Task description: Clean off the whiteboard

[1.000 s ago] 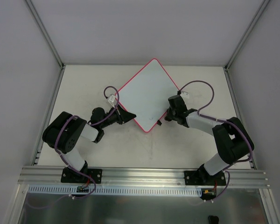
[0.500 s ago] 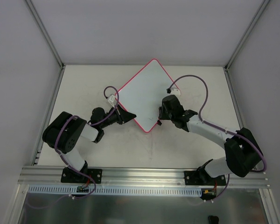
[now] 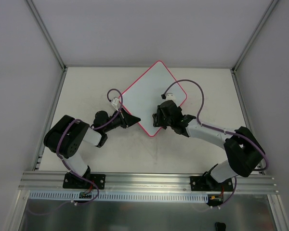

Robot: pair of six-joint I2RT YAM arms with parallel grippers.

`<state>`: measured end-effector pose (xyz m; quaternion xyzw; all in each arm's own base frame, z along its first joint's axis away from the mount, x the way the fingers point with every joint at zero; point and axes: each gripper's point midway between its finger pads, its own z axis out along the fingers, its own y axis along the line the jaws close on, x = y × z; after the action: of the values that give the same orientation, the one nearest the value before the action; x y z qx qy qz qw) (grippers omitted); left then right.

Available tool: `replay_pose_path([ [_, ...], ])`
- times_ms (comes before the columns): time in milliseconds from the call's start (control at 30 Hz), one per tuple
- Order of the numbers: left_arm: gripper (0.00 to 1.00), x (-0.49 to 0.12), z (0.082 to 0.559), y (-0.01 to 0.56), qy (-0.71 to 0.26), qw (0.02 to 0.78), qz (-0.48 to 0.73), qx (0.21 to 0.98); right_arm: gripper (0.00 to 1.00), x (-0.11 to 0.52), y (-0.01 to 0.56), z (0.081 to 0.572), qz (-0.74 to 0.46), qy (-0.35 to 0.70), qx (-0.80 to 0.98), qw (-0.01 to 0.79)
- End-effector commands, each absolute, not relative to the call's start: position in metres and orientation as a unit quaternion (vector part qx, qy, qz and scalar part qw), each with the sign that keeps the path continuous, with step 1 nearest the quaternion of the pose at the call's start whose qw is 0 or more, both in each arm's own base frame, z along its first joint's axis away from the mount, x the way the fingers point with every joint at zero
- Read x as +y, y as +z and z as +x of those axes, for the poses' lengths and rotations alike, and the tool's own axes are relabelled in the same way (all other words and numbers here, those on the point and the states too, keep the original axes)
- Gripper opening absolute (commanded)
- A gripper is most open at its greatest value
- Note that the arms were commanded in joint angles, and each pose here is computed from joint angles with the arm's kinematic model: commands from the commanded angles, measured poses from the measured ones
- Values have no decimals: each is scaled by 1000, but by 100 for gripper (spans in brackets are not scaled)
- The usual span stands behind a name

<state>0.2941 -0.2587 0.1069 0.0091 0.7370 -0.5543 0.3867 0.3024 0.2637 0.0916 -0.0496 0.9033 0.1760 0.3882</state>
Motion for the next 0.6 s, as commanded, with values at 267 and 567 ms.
replay_pose_path([
  [267, 0, -266, 285, 178, -606, 485, 93, 624, 0, 301, 109, 319, -112, 199, 859, 458],
  [567, 0, -266, 286, 178, -606, 485, 93, 624, 0, 299, 97, 333, -115, 173, 852, 480],
])
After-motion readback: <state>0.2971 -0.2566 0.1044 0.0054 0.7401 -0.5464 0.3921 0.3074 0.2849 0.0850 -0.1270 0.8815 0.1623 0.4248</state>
